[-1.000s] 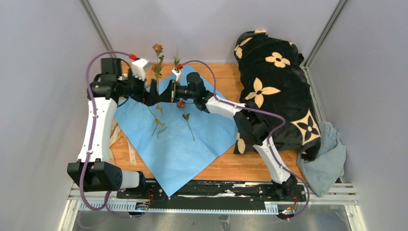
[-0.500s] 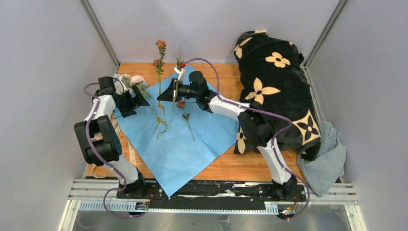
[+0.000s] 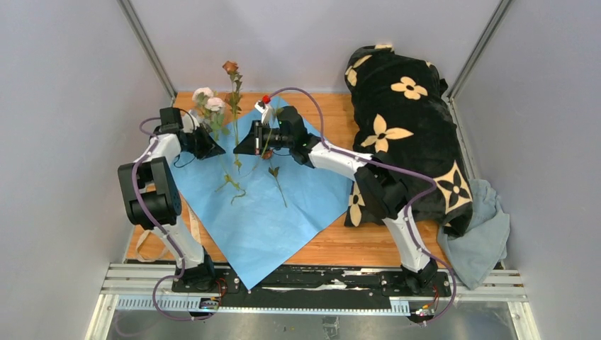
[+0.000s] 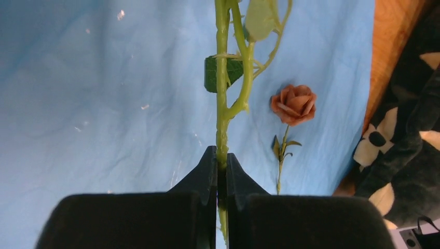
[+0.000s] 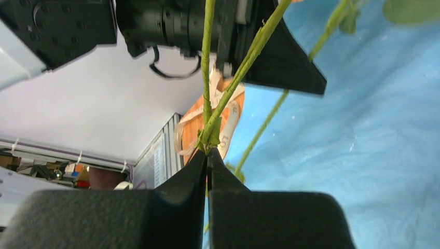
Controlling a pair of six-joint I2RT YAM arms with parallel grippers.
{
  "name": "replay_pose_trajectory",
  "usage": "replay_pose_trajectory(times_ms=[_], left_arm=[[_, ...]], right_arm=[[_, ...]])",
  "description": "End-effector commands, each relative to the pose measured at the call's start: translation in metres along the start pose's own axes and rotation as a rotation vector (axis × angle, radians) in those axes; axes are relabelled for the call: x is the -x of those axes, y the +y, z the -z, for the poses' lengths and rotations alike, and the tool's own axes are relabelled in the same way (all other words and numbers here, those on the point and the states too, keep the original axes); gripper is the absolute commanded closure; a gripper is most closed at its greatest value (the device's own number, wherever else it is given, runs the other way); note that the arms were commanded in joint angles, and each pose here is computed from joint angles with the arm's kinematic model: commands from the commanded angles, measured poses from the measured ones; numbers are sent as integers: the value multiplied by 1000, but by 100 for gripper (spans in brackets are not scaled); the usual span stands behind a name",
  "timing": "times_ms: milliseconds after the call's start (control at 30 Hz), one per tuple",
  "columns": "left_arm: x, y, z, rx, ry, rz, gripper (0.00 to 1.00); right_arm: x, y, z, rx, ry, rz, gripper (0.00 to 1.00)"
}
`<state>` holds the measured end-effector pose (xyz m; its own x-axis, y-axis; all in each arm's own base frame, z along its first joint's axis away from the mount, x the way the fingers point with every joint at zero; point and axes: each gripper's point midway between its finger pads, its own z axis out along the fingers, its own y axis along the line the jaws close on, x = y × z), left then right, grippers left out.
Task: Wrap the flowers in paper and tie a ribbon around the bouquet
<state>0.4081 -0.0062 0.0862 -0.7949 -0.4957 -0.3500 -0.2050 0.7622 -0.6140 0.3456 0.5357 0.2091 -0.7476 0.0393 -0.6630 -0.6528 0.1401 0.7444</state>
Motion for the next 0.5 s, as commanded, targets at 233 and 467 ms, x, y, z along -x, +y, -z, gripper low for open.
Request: replay_pose_trajectory(times_ms=[233, 467], left_arm=[[83, -15, 78, 17, -249, -285, 100], [109, -75, 127, -128, -390, -363, 100]], right_arm=[[51, 42, 89, -125, -143, 236, 100], [25, 27, 109, -189, -97, 234, 100]])
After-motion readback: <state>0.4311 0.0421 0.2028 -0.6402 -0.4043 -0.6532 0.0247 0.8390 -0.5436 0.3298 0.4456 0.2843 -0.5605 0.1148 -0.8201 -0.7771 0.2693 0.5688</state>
